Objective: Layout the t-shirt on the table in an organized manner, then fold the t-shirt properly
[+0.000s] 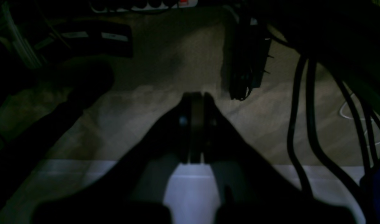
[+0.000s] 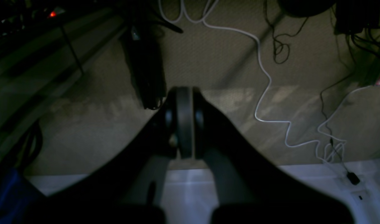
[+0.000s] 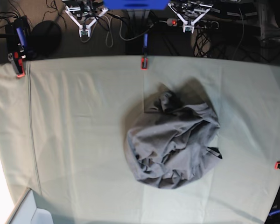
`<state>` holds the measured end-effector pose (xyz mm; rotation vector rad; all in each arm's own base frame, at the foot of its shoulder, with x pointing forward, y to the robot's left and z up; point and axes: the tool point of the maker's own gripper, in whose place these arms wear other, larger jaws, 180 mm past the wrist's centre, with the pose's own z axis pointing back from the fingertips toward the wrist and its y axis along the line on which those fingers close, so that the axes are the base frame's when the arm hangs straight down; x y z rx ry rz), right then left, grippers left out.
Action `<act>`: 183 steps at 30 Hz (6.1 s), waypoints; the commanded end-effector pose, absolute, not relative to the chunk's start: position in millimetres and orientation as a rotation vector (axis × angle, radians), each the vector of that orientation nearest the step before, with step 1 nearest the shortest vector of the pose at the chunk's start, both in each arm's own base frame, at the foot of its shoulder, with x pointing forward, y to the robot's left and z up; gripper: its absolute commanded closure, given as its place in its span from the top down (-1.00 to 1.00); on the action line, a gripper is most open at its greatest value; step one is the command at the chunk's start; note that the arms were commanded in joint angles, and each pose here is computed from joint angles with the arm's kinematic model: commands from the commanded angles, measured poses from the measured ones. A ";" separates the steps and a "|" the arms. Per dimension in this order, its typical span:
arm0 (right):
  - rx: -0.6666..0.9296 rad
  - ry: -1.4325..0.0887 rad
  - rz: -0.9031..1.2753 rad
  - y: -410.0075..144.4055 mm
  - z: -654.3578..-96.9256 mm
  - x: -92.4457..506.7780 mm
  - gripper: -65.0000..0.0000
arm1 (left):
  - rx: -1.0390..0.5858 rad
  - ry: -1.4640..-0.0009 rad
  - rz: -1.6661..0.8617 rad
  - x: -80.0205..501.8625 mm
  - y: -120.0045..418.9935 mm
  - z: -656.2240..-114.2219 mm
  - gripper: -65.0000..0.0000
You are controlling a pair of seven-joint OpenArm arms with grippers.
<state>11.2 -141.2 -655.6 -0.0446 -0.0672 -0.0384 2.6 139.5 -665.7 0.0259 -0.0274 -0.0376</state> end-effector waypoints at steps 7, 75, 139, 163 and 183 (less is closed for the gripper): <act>-0.026 -0.063 -0.025 -139.3 -655.4 4.6 -1.00 | 0.021 -0.107 -0.035 14.5 135.1 -662.5 -1.00; -0.071 -0.749 0.043 -150.1 -383.7 128.5 -1.00 | -0.354 -0.945 0.336 190.2 141.2 -406.6 -0.28; -0.078 -0.898 0.032 -150.4 -359.4 203.6 -0.54 | -0.333 -1.334 0.408 365.0 192.7 -312.7 -0.99; -0.072 -0.885 0.028 -148.1 -362.0 199.5 -0.54 | -0.379 -1.355 0.543 557.7 233.7 -224.8 -0.98; -0.047 -0.917 0.044 -137.7 -356.8 212.5 -0.53 | -0.348 -1.213 0.523 462.5 212.3 -333.1 0.16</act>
